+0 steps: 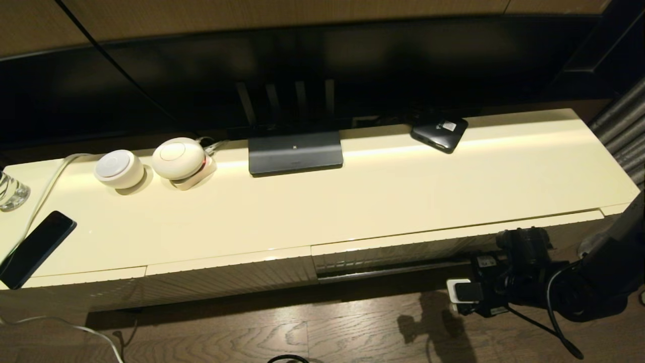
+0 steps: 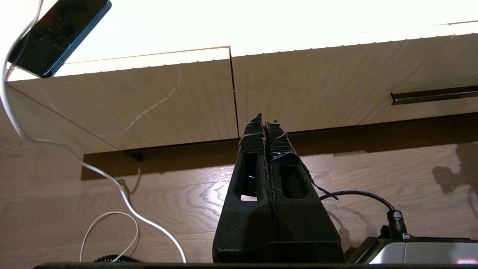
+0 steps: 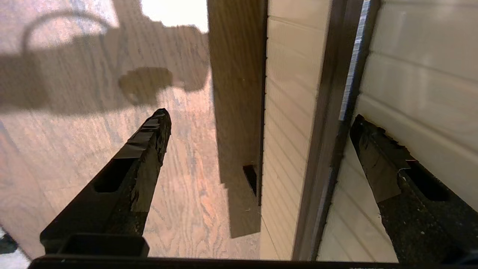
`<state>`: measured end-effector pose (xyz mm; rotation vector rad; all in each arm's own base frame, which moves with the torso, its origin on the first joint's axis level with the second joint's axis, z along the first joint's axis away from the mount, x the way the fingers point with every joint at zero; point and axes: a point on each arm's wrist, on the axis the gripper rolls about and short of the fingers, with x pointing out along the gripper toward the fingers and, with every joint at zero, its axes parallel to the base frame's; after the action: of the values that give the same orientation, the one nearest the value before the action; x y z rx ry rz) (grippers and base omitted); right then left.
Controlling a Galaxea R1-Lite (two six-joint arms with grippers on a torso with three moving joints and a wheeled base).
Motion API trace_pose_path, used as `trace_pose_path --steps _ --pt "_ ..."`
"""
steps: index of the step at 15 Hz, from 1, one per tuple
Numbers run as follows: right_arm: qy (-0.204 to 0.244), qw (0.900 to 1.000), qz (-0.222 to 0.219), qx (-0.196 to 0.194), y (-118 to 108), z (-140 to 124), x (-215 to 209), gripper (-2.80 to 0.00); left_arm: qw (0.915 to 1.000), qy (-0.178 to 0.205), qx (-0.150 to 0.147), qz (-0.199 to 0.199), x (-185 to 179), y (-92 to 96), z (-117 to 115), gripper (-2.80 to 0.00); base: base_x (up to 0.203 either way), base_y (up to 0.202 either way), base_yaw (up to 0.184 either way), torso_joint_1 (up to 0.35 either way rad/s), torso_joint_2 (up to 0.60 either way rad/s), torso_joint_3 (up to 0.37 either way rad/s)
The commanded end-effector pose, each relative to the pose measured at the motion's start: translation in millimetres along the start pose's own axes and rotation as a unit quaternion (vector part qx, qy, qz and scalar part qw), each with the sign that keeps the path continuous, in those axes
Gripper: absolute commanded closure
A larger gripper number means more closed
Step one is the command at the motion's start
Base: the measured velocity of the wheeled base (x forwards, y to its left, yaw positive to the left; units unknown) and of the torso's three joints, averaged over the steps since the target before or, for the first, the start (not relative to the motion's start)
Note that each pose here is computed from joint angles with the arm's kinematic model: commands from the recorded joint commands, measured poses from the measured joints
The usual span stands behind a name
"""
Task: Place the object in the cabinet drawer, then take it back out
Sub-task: Open the drawer
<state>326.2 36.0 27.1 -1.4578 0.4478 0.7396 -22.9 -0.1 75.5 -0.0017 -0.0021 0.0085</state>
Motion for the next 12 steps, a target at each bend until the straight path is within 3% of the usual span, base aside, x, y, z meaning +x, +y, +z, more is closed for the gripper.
trace_pose_path --steps 1,12 --pt "0.003 1.0 0.006 -0.001 3.0 -2.9 3.5 -2.8 1.0 0.002 0.0 0.0 0.3 0.0 -0.8 0.0 0.0 0.0 0.0 0.0 0.0 0.0" --pt "0.0 1.0 0.025 0.001 14.7 -2.9 -2.3 -2.8 1.0 0.002 0.0 0.0 0.3 0.0 -0.8 0.0 0.0 0.0 0.0 0.0 0.0 0.0"
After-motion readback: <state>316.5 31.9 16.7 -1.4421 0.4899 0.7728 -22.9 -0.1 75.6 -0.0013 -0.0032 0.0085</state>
